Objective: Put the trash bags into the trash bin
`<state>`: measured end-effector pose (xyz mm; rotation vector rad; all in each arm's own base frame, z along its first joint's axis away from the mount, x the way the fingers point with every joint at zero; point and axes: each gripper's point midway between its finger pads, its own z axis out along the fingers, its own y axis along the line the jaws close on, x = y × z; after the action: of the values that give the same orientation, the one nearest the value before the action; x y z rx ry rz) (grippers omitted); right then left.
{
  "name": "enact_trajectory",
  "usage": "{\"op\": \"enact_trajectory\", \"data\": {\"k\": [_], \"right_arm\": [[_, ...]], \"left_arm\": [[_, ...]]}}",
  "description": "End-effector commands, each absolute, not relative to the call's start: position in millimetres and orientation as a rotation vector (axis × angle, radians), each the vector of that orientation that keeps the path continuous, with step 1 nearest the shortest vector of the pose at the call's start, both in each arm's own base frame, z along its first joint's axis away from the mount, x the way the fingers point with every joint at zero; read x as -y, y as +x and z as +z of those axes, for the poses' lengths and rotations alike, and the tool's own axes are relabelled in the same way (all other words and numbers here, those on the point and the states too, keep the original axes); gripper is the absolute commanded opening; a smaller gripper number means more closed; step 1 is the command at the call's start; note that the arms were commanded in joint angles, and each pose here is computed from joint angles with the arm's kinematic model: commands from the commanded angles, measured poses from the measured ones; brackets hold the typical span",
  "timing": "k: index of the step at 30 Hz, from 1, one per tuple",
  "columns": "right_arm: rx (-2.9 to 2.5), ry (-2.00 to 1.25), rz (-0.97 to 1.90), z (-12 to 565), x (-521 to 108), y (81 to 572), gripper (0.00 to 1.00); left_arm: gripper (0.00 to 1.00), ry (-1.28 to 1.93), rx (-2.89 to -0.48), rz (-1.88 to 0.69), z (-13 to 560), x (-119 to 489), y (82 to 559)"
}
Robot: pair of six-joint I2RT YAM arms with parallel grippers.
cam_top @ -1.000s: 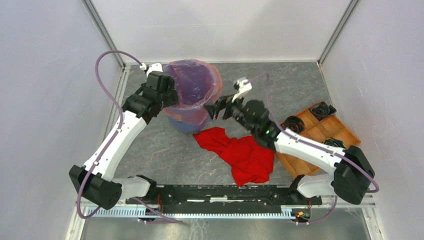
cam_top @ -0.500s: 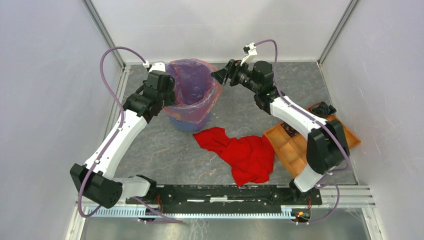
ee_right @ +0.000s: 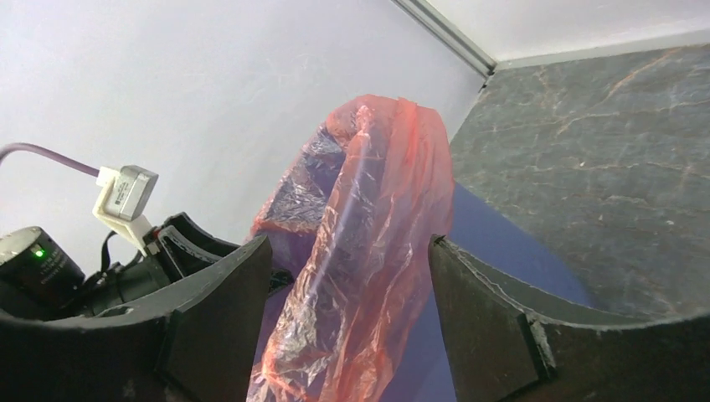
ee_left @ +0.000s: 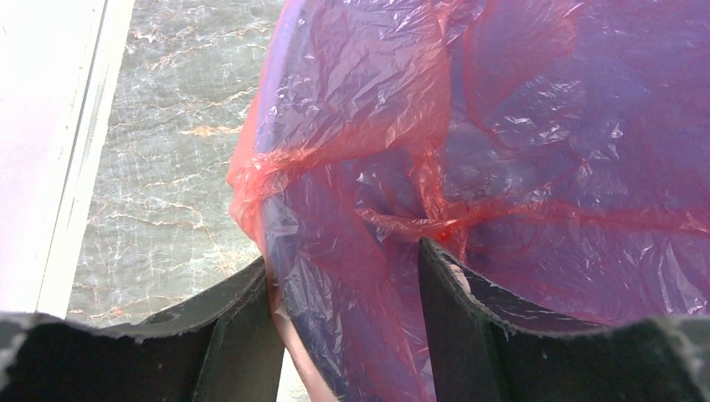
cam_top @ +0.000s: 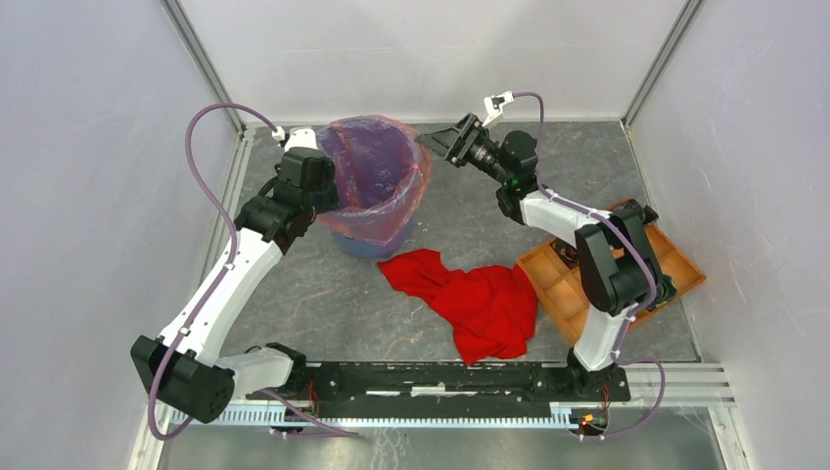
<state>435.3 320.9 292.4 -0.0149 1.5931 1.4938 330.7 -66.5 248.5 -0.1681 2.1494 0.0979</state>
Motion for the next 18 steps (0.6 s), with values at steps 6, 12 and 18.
{"op": "enact_trajectory", "data": {"k": [6,12,18], "right_arm": [[-1.523,0.034,1.638,292.8,-326.0,440.8,0.57],[-1.502,0.042,1.652,288.4,-325.3,442.3,0.46],[-1.522,0.075,1.632,275.3,-323.0,445.9,0.16]], "left_arm": [[0.61,-0.156,-2.167,0.020,242.4,76.9,324.9],[0.61,-0.156,-2.171,-0.010,242.6,81.3,324.4],[0.61,-0.164,-2.168,-0.018,246.0,81.5,323.5]]}}
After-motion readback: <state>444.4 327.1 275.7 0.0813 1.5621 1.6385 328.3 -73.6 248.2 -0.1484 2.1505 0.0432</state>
